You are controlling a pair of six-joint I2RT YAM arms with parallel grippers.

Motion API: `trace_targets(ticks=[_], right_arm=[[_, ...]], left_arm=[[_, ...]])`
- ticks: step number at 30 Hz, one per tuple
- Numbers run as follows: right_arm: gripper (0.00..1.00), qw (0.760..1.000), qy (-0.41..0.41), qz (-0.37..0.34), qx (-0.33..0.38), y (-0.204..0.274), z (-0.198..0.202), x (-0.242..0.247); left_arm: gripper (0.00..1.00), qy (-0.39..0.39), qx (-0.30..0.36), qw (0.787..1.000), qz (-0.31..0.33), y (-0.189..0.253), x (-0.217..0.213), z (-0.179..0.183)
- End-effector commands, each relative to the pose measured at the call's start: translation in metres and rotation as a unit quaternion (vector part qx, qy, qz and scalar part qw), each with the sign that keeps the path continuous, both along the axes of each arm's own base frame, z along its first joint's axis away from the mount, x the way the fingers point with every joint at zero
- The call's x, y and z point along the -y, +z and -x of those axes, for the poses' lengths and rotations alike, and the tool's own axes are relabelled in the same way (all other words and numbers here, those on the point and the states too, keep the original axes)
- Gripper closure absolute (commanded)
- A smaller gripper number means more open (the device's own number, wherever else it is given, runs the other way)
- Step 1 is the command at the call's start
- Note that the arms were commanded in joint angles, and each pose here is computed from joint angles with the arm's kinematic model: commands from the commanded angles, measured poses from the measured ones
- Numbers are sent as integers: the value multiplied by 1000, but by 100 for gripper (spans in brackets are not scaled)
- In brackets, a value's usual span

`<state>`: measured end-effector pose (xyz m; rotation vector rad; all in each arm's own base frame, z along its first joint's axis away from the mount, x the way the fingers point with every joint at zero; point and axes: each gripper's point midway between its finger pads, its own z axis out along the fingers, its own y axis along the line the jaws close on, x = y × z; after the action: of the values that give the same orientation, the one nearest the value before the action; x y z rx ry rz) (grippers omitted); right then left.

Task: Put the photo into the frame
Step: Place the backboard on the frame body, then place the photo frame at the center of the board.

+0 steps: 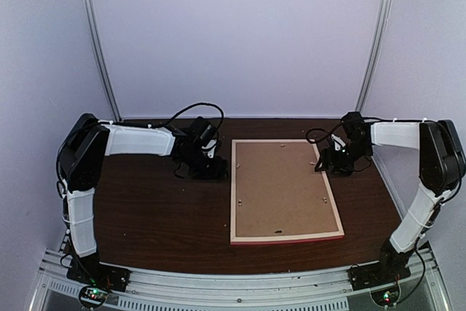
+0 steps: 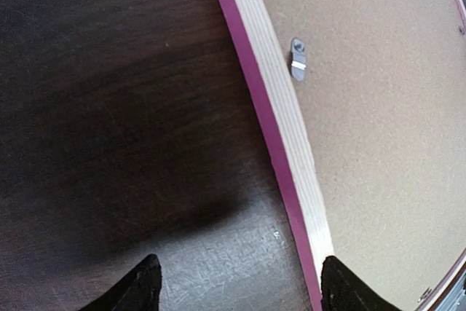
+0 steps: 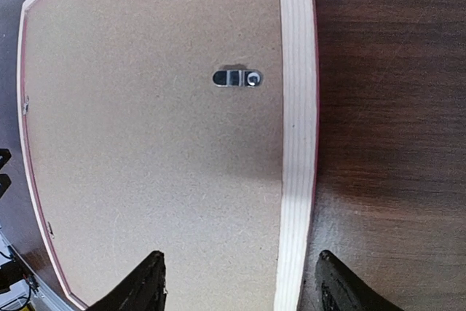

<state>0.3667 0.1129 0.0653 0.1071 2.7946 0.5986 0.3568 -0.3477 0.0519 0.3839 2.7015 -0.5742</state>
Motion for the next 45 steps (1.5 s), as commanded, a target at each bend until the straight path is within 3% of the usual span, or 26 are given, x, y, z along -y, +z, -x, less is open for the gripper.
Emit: trace_targets(ticks=[1, 10, 25, 29, 45], right_arm=[[30, 999, -6, 43, 20, 12, -4, 15], [34, 999, -4, 40, 0, -15, -6, 14], [66, 1000, 0, 2, -18, -38, 8, 2], [74, 1000, -2, -4, -16, -44, 13, -2], [83, 999, -5, 13, 35, -33, 38, -47]], left_arm=[[23, -22, 23, 998, 47, 27, 17, 4], [18, -40, 16, 996, 81, 29, 35, 12], [12, -41, -3, 995, 90, 14, 38, 18], [12, -38, 5, 997, 70, 13, 30, 18], [7, -6, 58, 997, -42, 30, -36, 7]])
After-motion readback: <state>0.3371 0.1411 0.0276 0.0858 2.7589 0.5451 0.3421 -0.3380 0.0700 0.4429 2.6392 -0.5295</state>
